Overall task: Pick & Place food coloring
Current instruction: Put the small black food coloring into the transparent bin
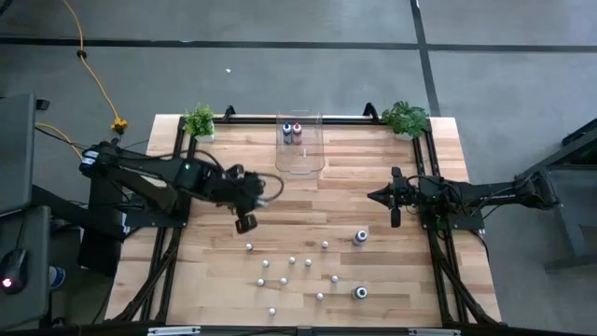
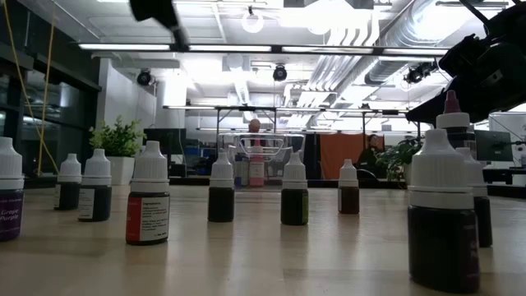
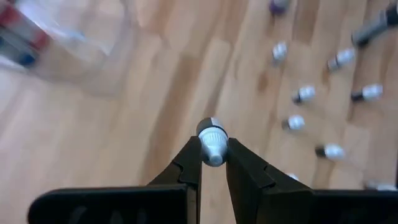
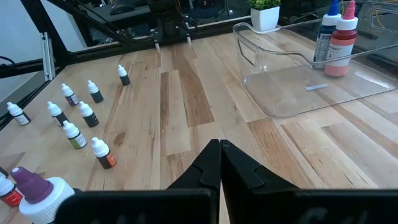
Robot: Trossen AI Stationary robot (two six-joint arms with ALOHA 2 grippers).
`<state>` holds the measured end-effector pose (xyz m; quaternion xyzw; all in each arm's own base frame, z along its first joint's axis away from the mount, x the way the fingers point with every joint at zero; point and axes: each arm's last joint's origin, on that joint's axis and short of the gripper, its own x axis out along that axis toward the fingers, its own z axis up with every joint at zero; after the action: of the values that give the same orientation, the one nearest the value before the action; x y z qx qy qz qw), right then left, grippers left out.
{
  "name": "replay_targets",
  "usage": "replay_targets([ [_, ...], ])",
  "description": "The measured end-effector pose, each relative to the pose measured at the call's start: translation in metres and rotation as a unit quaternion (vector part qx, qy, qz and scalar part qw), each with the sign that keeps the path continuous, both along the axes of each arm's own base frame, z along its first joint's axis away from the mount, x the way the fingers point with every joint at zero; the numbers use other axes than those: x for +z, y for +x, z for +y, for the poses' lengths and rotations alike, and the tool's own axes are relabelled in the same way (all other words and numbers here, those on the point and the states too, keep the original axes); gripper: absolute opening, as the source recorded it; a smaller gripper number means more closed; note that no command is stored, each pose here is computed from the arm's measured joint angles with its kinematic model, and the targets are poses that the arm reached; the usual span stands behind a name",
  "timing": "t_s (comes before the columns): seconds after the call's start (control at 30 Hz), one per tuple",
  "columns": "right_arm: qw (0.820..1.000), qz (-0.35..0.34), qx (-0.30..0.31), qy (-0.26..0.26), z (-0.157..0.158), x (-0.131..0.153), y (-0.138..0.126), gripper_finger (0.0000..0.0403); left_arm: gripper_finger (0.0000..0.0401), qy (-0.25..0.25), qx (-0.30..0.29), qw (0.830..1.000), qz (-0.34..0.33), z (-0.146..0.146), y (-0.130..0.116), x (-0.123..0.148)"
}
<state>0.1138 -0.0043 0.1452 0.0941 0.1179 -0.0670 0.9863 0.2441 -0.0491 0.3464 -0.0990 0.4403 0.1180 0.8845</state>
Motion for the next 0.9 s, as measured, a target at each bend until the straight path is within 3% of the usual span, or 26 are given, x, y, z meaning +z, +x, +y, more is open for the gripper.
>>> replay_targets([
  [0.37, 1.000, 0.000, 0.000, 0.000, 0.000, 0.000, 0.000, 0.0000, 0.0039, 0.036, 0.028, 0.998, -0.044, 0.052, 0.007, 0.030],
  [0.67, 1.000, 0.000, 0.000, 0.000, 0.000, 0.000, 0.000, 0.0000, 0.0039, -0.029, 0.078, 0.992, -0.098, 0.114, 0.022, 0.028],
  [0.9, 1.000, 0.000, 0.000, 0.000, 0.000, 0.000, 0.000, 0.0000, 0.0039, -0.109, 0.110, 0.983, -0.096, 0.161, 0.042, 0.003],
])
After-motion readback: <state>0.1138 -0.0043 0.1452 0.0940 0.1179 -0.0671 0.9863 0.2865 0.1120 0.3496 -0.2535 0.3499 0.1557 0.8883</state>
